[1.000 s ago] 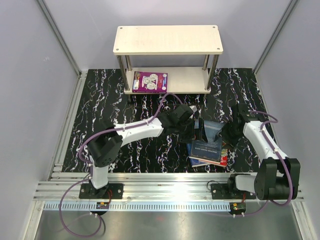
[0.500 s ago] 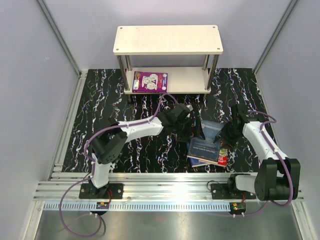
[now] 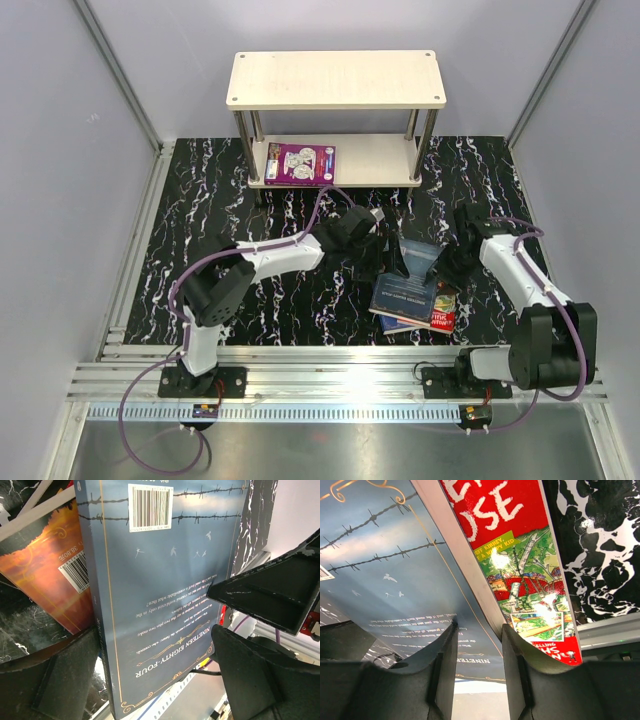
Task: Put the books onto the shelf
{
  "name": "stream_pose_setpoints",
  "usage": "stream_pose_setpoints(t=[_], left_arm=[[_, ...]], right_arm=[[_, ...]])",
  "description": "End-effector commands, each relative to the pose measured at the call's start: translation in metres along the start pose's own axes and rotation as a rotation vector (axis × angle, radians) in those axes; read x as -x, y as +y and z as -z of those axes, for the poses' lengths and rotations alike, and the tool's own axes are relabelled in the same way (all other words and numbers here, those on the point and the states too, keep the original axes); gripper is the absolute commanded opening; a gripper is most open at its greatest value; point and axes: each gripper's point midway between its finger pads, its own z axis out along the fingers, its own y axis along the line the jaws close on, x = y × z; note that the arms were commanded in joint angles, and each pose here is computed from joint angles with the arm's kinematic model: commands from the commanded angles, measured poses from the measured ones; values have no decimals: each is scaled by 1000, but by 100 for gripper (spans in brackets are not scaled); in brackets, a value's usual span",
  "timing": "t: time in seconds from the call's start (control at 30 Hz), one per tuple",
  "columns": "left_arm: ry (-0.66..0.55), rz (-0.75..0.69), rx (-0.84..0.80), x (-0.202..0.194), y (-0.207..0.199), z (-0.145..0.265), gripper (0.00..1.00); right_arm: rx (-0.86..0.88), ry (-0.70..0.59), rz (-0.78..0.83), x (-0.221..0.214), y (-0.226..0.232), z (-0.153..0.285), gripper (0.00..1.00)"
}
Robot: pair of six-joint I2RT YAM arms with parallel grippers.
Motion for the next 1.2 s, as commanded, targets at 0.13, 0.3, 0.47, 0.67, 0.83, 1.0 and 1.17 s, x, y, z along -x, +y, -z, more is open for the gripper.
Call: stream_pose_setpoints(t=[0.13, 0.3, 0.47, 0.67, 0.83, 1.0, 1.17], left_arm=[[26, -52, -306, -6, -62, 13, 87], [44, -28, -132, -1, -14, 2, 89], [42, -1, -293, 1, -36, 6, 85], [14, -38, -355, 14, -59, 12, 71], [1, -26, -385, 17, -68, 12, 42], [-13, -15, -368, 17, -69, 14, 0], [-101, -13, -245, 29, -54, 29, 0]], right_arm=[[-97, 82, 54, -15, -14, -32, 10], [-95, 92, 71, -17, -16, -38, 3], [-89, 105, 75, -17, -15, -44, 0], [-85, 126, 97, -14, -10, -48, 0], [-59, 136, 112, -11, -2, -47, 0], [-17, 140, 134, -9, 9, -40, 0], [177, 130, 110, -6, 57, 20, 44]])
